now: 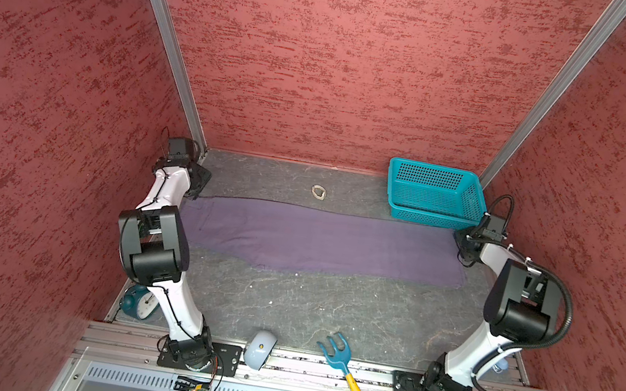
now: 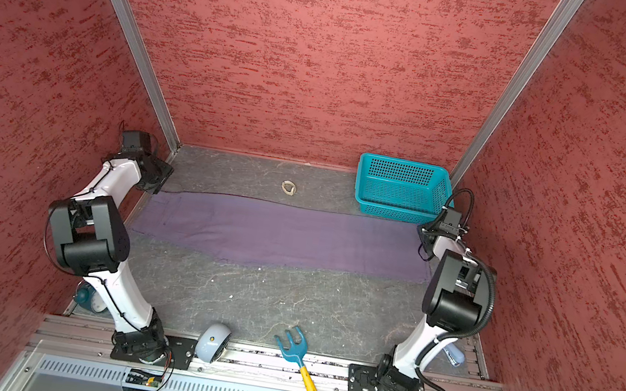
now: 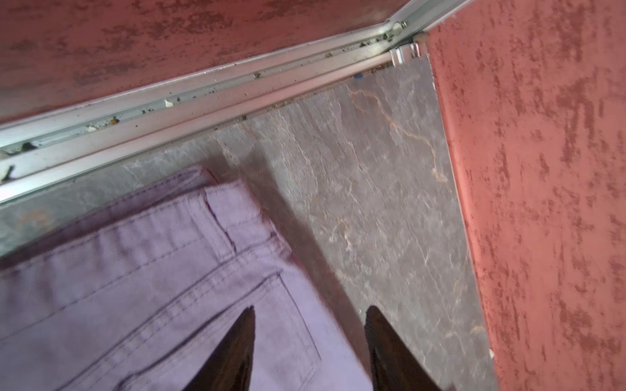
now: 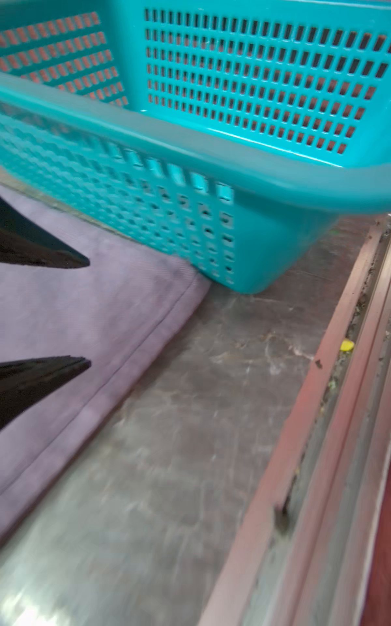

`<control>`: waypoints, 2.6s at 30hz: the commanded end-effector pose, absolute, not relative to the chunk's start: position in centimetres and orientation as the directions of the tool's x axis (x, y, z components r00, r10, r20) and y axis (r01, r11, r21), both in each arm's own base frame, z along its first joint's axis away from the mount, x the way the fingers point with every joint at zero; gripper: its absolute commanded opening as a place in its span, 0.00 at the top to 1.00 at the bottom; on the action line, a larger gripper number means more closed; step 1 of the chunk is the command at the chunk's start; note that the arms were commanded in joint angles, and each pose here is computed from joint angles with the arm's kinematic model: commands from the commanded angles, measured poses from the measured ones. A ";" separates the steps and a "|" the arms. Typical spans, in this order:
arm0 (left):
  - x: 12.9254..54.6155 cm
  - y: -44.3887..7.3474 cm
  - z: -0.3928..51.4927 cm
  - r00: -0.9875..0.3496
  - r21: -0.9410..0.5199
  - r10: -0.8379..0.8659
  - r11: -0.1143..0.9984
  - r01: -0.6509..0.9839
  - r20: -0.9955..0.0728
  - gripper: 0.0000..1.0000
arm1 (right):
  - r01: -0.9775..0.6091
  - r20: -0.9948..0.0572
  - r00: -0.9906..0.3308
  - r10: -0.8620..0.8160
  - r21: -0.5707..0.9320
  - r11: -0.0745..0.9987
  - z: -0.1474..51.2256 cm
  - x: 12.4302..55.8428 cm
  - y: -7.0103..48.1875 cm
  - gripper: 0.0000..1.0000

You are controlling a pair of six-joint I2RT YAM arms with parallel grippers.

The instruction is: Fold and stack the trousers

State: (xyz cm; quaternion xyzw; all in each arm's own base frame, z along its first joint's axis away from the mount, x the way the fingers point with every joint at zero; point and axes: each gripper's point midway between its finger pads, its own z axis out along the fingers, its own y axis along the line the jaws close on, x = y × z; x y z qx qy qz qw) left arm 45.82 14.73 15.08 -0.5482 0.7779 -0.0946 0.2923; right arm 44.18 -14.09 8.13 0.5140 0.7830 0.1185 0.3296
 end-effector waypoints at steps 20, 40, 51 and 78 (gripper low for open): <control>43.3 -8.8 17.0 -0.712 -0.424 -0.557 0.819 -0.386 -0.428 0.76 | 0.727 -0.358 -0.520 0.775 0.290 0.622 4.8 32.1 -9.7 0.89; 42.3 -33.3 16.8 -0.873 -0.470 -0.107 0.870 0.149 -0.476 0.57 | 0.691 -0.433 -0.499 0.751 0.324 0.646 4.9 31.6 -9.8 0.73; 40.1 -41.0 12.9 -0.903 -0.524 -0.009 0.817 0.241 -0.429 0.55 | 0.710 -0.438 -0.455 0.775 0.347 0.613 5.3 30.5 -10.4 0.49; 35.7 -47.6 8.8 -0.943 -0.608 0.145 0.733 0.305 -0.299 0.51 | 0.705 -0.291 -0.437 0.851 0.478 0.524 2.3 35.2 -10.2 0.96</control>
